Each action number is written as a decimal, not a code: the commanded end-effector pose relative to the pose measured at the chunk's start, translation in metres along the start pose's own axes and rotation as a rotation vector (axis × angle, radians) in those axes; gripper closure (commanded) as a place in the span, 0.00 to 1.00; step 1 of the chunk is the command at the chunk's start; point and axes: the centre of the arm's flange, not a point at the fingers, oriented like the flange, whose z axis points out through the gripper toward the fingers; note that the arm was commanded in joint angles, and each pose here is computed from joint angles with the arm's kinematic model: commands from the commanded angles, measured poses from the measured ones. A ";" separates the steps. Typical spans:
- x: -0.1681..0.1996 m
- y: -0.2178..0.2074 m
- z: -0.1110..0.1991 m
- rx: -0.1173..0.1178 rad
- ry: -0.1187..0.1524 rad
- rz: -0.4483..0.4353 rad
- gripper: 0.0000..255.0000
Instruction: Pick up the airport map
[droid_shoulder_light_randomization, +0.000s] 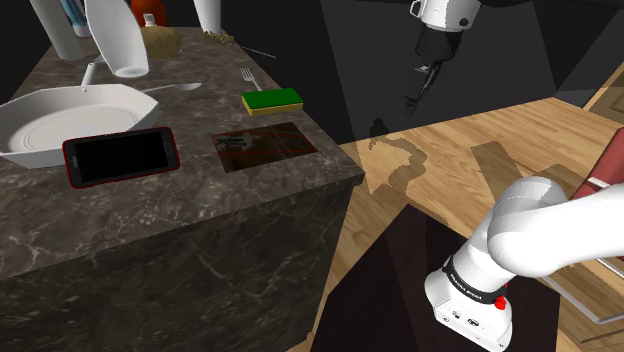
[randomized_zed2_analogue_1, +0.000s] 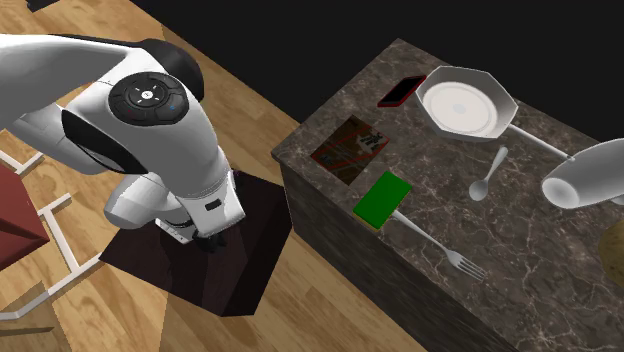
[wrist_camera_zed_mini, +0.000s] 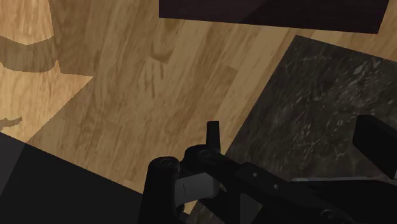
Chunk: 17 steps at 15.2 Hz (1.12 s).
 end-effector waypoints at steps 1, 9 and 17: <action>0.000 0.000 0.000 0.000 0.000 0.000 0.00; 0.056 -0.085 -0.003 0.027 0.002 -0.009 0.00; 0.112 -0.170 -0.009 0.053 0.003 -0.018 0.00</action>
